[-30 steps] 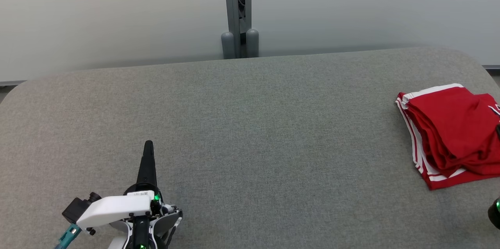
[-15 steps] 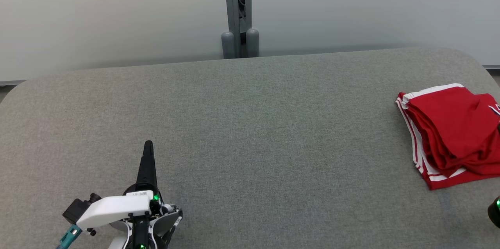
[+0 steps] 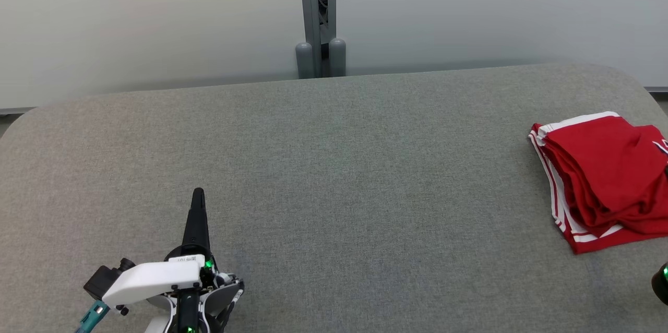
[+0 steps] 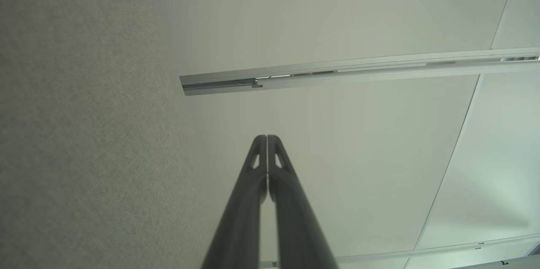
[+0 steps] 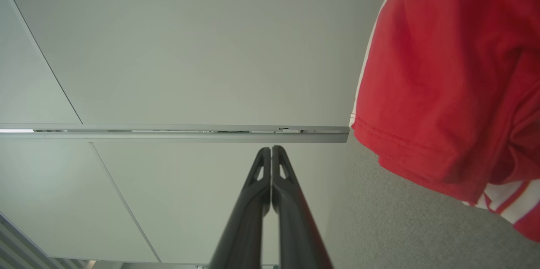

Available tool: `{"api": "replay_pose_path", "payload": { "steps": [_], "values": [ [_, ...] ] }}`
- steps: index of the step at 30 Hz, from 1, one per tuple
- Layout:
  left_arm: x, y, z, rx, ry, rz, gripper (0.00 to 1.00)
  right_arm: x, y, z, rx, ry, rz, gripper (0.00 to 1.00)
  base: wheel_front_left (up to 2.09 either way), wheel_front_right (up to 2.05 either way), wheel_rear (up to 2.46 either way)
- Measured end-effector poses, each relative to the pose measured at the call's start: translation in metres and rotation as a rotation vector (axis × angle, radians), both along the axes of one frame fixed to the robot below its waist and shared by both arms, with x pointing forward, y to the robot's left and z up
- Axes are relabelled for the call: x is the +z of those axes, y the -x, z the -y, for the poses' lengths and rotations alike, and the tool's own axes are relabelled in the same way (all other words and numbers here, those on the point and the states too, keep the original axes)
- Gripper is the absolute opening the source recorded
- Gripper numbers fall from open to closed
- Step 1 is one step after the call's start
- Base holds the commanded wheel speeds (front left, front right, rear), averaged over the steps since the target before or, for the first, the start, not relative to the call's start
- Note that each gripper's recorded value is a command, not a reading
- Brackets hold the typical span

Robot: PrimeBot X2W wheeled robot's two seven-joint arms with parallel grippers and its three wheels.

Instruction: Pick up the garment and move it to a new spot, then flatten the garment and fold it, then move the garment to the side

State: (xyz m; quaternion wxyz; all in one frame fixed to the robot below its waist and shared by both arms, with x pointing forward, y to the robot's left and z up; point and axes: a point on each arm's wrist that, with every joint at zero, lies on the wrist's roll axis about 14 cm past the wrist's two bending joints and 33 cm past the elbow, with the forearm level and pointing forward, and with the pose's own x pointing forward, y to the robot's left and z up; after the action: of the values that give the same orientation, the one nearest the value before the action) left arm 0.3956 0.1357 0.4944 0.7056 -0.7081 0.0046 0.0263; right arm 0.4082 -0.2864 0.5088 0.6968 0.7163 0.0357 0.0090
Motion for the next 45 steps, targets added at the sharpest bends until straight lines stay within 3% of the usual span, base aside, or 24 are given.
{"api": "replay_pose_path", "payload": {
  "steps": [45],
  "values": [
    [0.0,0.0,0.0,0.0,0.0,0.0,0.0,0.0,0.0,-0.0001,0.0,0.0,0.0,0.0,0.0,0.0,0.0]
  ]
}}
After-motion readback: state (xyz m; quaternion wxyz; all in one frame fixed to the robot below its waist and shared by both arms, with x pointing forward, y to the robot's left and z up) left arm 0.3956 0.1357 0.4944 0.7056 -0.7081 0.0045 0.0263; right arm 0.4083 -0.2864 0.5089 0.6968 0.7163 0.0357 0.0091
